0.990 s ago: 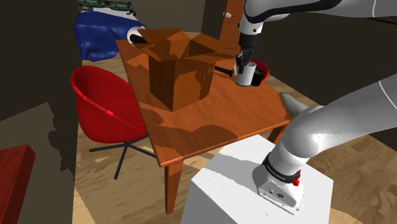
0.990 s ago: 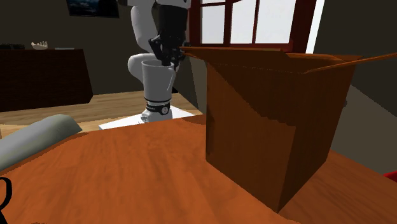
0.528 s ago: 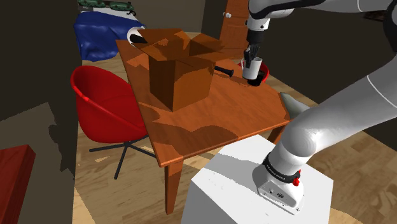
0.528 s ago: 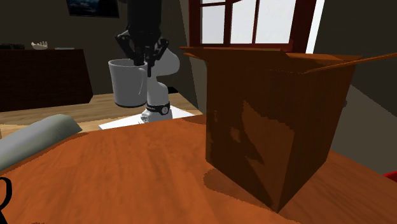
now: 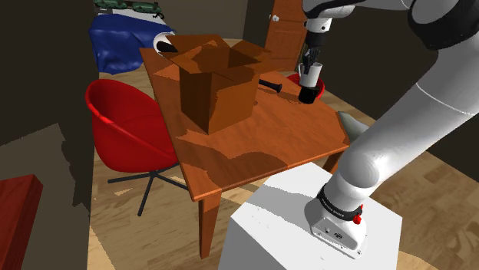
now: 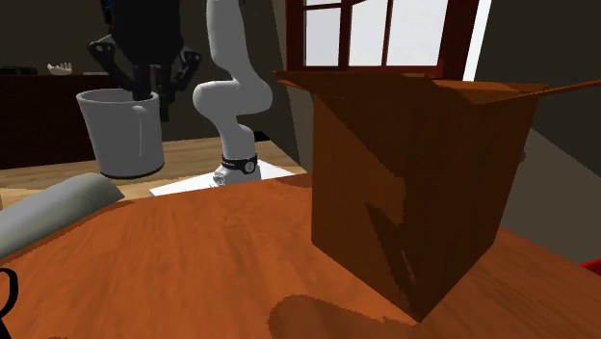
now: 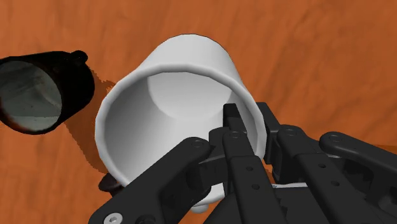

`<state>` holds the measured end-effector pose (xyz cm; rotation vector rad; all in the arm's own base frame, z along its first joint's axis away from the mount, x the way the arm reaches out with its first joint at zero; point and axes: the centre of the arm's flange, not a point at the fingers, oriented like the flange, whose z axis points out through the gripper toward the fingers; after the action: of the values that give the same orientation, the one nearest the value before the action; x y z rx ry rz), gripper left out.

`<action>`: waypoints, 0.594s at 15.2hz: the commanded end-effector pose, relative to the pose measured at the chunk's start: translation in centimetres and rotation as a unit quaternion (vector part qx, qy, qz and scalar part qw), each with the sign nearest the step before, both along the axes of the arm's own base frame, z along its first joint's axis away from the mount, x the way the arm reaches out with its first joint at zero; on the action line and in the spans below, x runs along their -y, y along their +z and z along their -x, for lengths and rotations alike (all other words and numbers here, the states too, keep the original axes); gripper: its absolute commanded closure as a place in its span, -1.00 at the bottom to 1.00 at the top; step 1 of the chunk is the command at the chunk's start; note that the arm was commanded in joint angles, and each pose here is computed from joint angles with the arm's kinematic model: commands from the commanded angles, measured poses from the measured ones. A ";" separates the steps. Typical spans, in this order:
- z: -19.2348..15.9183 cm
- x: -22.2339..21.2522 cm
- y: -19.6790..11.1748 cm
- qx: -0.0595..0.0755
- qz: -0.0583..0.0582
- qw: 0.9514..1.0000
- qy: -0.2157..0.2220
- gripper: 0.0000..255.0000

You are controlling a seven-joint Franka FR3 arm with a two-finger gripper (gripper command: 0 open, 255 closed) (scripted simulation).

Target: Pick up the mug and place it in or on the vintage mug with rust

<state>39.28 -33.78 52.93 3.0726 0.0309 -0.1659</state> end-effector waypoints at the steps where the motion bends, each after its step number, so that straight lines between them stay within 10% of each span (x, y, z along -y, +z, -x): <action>1: -0.4 2.7 0.1 0.000 0.001 1.000 0.001 1.00; 9: -1.7 13.2 0.7 0.000 0.001 1.000 0.001 1.00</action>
<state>40.45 -45.53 53.21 3.0718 0.0271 -0.1666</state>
